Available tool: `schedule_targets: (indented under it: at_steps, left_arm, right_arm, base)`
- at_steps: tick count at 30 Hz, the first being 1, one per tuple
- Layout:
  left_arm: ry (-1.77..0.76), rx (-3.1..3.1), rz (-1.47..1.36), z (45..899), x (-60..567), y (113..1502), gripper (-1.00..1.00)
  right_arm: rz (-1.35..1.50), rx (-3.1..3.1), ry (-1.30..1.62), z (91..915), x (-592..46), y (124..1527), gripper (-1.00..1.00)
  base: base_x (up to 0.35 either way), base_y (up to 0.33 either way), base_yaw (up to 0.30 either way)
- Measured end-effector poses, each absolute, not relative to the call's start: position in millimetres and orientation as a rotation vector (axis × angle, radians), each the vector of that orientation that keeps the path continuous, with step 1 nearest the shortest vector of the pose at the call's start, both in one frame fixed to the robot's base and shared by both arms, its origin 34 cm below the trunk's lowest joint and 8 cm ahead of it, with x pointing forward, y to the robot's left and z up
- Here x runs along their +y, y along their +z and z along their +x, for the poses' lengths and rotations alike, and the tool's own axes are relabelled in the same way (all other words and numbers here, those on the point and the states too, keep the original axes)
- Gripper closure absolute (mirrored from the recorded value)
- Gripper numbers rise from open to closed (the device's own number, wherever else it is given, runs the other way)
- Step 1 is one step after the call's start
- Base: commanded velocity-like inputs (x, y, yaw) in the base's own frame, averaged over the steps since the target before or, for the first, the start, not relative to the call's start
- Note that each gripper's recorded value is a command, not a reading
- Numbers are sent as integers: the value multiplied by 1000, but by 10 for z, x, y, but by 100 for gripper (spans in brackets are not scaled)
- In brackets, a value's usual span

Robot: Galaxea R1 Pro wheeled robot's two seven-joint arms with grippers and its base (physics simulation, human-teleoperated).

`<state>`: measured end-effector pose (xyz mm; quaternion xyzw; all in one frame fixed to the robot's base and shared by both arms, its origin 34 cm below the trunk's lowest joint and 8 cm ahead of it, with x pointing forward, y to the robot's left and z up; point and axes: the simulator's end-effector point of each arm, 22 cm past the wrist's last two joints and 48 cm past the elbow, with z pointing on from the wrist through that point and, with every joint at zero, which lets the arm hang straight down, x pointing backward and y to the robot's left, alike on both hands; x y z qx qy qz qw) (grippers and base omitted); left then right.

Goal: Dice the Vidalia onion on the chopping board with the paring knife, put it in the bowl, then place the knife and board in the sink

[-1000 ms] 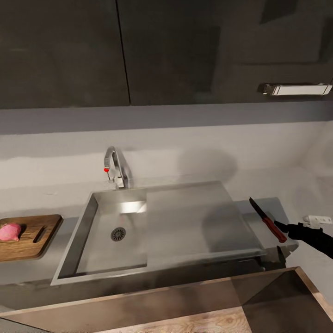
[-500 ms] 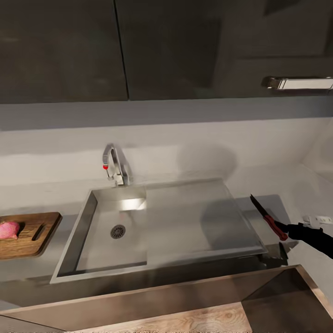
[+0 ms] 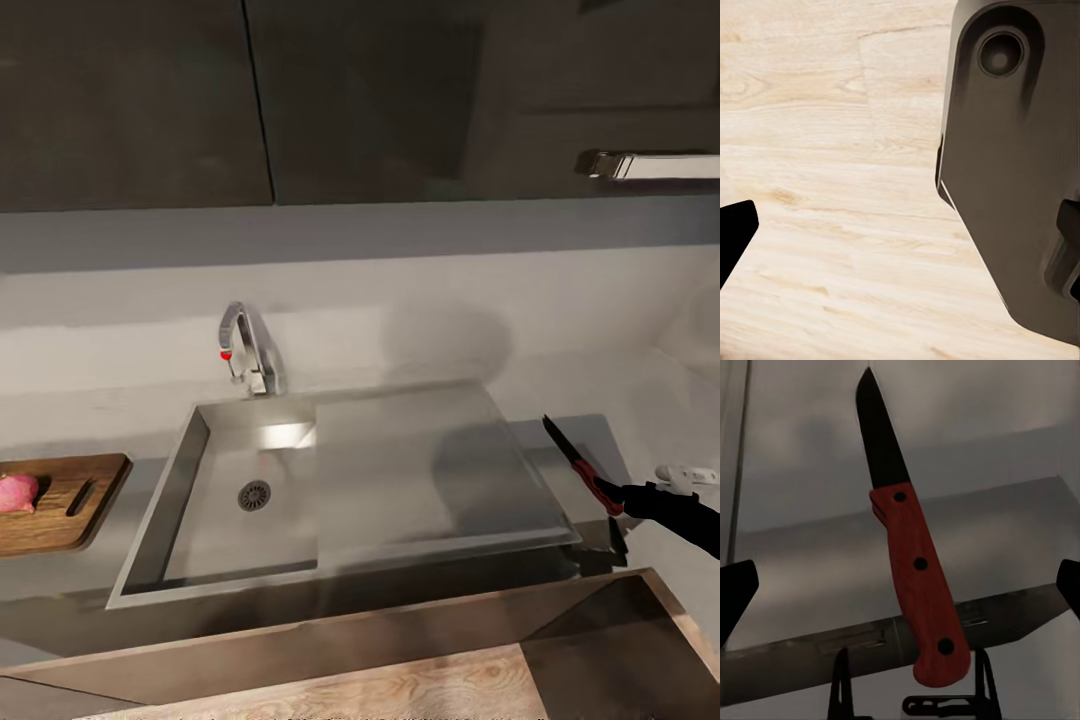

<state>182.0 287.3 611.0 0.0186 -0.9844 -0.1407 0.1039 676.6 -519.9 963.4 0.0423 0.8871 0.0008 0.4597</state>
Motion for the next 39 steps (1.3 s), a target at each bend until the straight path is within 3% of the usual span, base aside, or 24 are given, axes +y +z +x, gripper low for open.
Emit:
schedule_targets:
  at_steps: [39]
  left_arm:
    - [-402,-2843,41,1573,2839,6070,-100]
  right_arm:
    - [107,2245,-8,6730,-5216,9284,-100]
  base:
    - [35,-3,0]
